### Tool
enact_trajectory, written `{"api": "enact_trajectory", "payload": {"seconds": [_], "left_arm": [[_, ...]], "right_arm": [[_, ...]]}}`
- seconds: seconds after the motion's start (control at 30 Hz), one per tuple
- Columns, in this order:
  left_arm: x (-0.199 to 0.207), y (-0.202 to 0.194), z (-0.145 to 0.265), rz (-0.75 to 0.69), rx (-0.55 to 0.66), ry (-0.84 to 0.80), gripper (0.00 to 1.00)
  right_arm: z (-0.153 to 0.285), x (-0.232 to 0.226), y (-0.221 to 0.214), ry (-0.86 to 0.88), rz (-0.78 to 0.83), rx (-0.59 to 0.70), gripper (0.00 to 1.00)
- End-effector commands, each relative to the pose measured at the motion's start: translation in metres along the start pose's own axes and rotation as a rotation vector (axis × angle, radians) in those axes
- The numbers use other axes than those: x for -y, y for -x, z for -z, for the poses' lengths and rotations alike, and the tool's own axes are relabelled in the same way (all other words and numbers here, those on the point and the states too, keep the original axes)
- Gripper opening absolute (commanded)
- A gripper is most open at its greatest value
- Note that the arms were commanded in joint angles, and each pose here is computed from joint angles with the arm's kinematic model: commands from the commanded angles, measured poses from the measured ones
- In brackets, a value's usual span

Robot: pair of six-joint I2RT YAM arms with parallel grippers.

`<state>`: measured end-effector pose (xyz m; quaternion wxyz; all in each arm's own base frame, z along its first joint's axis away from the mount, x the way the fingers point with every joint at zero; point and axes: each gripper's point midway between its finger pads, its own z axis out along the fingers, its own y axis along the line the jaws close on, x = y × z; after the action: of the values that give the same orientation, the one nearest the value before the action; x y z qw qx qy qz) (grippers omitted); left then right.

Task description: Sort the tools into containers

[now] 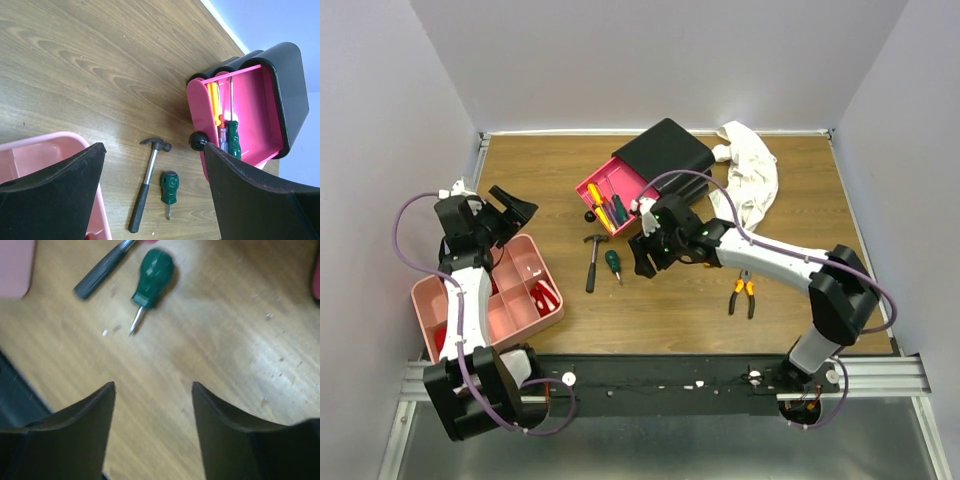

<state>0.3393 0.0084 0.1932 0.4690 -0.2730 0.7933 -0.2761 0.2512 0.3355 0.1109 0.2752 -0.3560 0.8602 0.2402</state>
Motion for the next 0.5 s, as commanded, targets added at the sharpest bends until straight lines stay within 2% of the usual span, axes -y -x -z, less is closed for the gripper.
{"api": "enact_trajectory", "payload": {"seconds": [0.0, 0.07, 0.23, 0.47], "left_arm": [[0.007, 0.007, 0.013, -0.006, 0.051, 0.012, 0.91], [0.009, 0.005, 0.016, 0.000, 0.060, 0.000, 0.91], [0.006, -0.002, 0.019, 0.005, 0.069, -0.002, 0.91], [0.004, -0.007, 0.022, 0.008, 0.069, 0.000, 0.91]], "right_arm": [[-0.036, 0.011, 0.025, -0.153, -0.038, 0.110, 0.81], [-0.053, 0.006, 0.025, -0.182, -0.073, 0.103, 1.00], [-0.079, -0.017, 0.039, -0.166, -0.063, 0.114, 1.00], [-0.101, -0.012, 0.057, -0.268, -0.114, 0.158, 0.99]]}}
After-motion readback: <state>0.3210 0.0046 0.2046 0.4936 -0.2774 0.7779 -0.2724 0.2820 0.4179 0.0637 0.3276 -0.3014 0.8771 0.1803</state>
